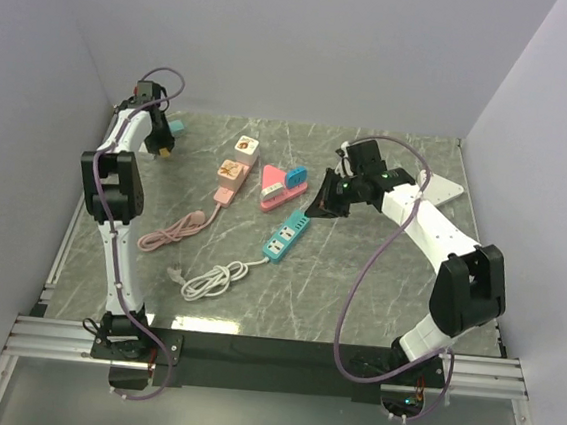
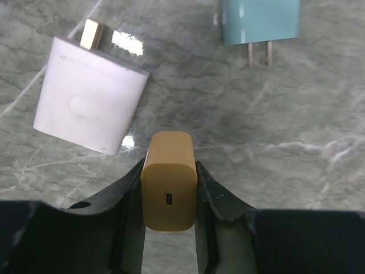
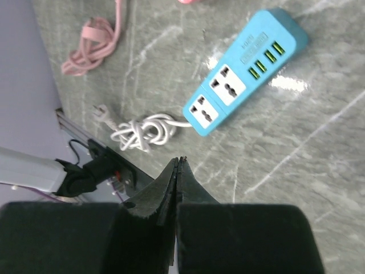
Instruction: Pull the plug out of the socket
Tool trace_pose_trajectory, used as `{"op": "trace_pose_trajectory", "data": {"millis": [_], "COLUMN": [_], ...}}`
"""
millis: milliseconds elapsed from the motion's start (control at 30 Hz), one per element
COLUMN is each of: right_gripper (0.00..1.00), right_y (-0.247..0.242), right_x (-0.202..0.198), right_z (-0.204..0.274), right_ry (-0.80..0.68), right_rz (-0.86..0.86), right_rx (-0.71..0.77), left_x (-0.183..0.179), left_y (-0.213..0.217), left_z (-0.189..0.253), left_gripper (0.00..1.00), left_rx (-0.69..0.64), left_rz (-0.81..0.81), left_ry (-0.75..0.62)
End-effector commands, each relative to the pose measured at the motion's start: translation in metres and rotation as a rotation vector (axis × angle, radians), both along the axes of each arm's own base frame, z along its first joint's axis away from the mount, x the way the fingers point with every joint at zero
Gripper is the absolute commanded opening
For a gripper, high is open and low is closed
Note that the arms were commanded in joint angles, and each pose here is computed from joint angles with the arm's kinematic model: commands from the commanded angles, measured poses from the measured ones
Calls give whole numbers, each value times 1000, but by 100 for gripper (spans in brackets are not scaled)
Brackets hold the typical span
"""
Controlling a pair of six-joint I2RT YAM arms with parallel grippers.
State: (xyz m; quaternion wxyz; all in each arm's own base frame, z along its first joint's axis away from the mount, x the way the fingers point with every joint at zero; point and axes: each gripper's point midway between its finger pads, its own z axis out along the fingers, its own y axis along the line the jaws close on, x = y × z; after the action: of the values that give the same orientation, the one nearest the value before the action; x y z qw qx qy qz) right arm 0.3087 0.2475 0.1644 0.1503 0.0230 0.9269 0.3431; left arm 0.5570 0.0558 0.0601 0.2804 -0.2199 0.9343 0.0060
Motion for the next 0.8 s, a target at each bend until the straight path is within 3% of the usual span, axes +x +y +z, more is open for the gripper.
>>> {"op": "trace_pose_trajectory", "data": {"millis": [0,67,167,200,233,267,300,367,433,533,567,767], "right_gripper": [0,0,0,1,5,16,22,35,44,73,78,80], "right_y": [-3,-4,3,6,6,7,7,8,11,16,20,39], "right_x": [-14,-16,-24,-26,-27,-26,-26,-28,-30,-31,-32,-28], "right_z": [3,-1,-10,-14,-16,-18,-22,-25,-28,-32,-36,-56], "right_ry": [-31,-41,-33,-43,-45,-37,-56,-46,-48,-42,-26,29], "right_rz": [32,34,55,61,59,52,42,34,15,-6,-24,-150], "right_rx": [-61,-90,-139,-170,-192,-222,-281,-335,-370,-398,-404,-435], "left_x": [13,12,10,10,9,7,6,1,-5,-16,-19,-59], "left_y": [4,8,14,14,12,12,11,9,7,5,4,-23], "left_z": [26,23,15,13,12,11,11,16,26,45,50,103], "left_gripper": [0,2,24,39,47,55,78,96,100,100,99,99], "left_rx": [-9,-5,-20,-24,-34,-43,-46,-58,-65,-70,-79,-180], "left_rz": [18,24,44,49,46,52,53,60,60,70,74,53], "left_ry": [-98,-100,-78,-73,-70,-62,-58,-58,-68,-90,-94,-148]}}
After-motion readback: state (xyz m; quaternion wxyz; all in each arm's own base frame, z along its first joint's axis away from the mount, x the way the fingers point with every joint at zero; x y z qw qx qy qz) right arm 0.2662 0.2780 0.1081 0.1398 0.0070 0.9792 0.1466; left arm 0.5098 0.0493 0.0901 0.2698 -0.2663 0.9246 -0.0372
